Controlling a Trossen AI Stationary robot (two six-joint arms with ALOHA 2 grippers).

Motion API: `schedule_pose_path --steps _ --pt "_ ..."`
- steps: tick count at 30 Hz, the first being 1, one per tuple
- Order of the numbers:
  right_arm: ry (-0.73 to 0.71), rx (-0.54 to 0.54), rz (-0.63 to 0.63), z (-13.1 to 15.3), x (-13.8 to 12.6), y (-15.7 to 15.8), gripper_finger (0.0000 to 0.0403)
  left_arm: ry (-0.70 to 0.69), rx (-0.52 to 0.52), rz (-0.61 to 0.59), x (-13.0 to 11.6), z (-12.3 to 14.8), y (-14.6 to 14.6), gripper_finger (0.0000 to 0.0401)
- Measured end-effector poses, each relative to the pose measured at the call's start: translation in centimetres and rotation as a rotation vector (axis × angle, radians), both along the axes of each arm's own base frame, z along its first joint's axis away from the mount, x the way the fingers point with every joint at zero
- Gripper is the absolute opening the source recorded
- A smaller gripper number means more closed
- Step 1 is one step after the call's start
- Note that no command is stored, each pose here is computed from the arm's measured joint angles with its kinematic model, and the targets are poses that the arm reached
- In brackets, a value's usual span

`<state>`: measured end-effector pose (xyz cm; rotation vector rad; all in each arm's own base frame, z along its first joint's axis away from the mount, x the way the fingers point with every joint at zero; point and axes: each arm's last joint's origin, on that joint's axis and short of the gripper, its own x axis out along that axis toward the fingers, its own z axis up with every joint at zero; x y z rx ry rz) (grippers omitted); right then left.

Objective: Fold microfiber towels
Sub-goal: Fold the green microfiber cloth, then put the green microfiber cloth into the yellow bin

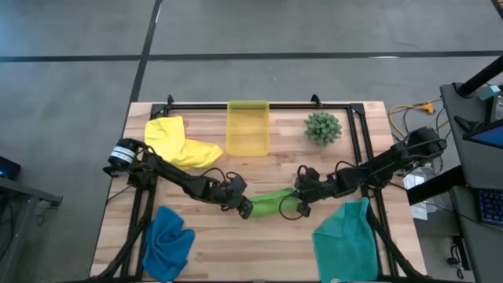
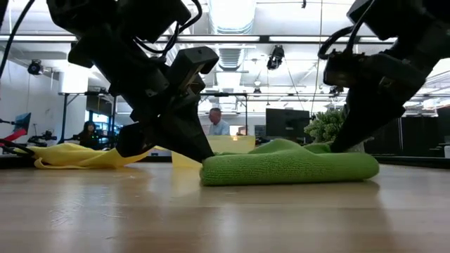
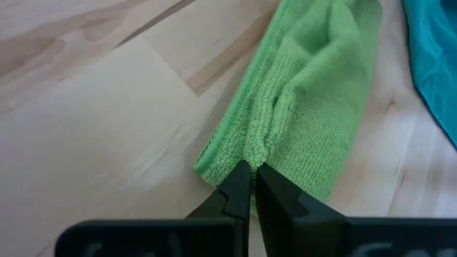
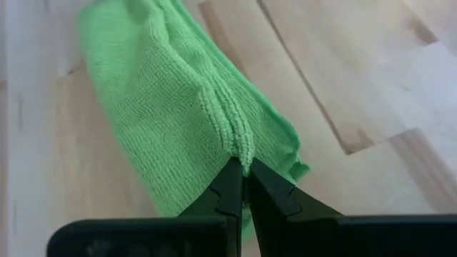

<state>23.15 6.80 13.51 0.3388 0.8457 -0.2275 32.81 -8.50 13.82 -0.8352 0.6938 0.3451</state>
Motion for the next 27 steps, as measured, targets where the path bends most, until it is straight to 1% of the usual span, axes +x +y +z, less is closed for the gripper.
schedule_pose_path --steps 3,6,8,11,15,18,21,24,27 --pt "-0.001 0.009 -0.041 0.0 0.2 -0.7 0.0018 0.0 0.026 -0.025 0.0 0.0 0.0 0.0" --pt "0.002 0.019 -0.078 0.0 0.3 -1.5 0.0039 0.0 0.028 -0.023 0.0 0.0 0.1 0.0007" --pt "0.0 0.026 -0.106 0.0 0.5 -2.0 0.0058 -0.004 0.031 -0.015 0.0 0.0 0.1 0.0024" --pt "-0.01 0.038 -0.153 0.2 0.6 -2.9 0.0093 -0.004 0.034 -0.005 0.0 0.0 0.2 0.0063" --pt "-0.049 0.021 -0.159 1.1 0.8 -3.5 0.0133 0.005 0.031 0.0 -0.1 0.0 0.2 0.0112" --pt "-0.102 -0.02 -0.1 2.4 0.9 -3.5 0.0151 0.019 0.025 -0.015 -0.3 0.4 0.2 0.0133" --pt "-0.186 -0.037 -0.012 3.7 0.9 -3.0 0.0158 0.024 0.027 -0.021 -0.7 1.1 0.3 0.014" --pt "-0.254 -0.017 0.137 4.5 1.1 -1.9 0.0159 0.028 0.034 -0.024 -1.1 1.9 0.4 0.0141" --pt "-0.292 -0.011 0.294 4.6 1.2 -0.2 0.0156 -0.009 0.041 -0.037 -1.2 2.8 0.5 0.0141"
